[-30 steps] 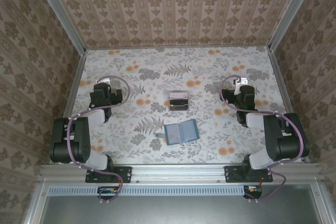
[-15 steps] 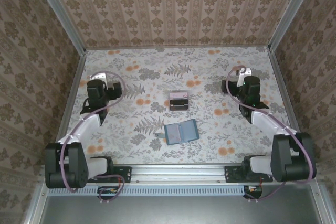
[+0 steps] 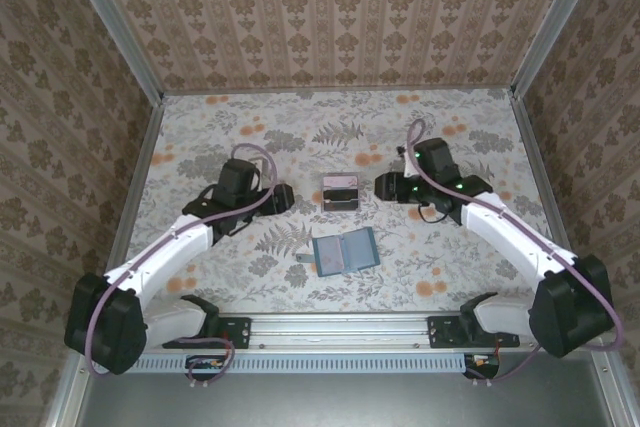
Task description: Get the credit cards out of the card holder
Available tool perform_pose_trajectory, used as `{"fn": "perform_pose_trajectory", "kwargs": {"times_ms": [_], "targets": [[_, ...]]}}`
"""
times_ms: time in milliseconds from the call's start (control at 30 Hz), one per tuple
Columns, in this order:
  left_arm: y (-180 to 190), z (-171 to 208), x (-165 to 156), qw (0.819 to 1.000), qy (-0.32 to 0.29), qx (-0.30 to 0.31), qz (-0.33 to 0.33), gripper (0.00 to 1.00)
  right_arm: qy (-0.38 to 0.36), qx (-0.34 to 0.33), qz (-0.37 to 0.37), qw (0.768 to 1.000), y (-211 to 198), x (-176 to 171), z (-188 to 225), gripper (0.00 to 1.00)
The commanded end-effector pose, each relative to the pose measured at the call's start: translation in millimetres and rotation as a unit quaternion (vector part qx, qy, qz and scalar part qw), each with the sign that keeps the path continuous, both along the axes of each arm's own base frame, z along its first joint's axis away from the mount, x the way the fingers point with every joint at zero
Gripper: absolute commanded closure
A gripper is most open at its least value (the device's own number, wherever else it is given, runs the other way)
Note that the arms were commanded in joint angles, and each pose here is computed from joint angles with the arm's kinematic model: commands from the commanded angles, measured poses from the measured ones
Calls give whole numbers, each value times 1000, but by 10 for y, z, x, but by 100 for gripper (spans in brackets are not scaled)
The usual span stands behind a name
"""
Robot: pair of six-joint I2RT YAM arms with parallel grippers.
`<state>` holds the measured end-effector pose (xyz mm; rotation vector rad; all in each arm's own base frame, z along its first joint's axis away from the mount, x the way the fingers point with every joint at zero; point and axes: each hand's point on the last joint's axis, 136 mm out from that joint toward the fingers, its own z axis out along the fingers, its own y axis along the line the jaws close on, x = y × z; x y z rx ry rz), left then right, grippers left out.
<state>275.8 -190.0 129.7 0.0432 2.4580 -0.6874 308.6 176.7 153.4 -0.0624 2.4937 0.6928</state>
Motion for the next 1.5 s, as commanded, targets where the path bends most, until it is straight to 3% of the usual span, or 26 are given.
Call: {"fn": "perform_pose_trajectory", "kwargs": {"times_ms": [0, 100, 267, 400, 567, 1067, 1467], "targets": [[-254, -231, -334, 992, 99, -80, 2, 33, 126, 40, 15, 991, 298, -384, -232, 46], [-479, -319, -509, 987, 122, -104, -21, 41, 157, 57, 45, 985, 544, -522, -332, 48], [-686, -492, -762, 979, 175, -89, -52, 58, 210, 55, 72, 974, 838, -672, -544, 54], [-709, -653, -906, 975, 202, -70, -60, 73, 237, 51, 88, 966, 1070, -765, -688, 58], [-624, -852, -1027, 970, 229, -48, -61, 83, 256, 43, 99, 961, 1279, -829, -830, 70], [-393, -1251, -1244, 960, 276, 1, -55, 90, 289, 22, 125, 949, 1616, -933, -1122, 72], [-330, -1270, -1279, 957, 284, 5, -56, 90, 285, -122, 91, 946, 1196, -951, -1339, 64]]}}
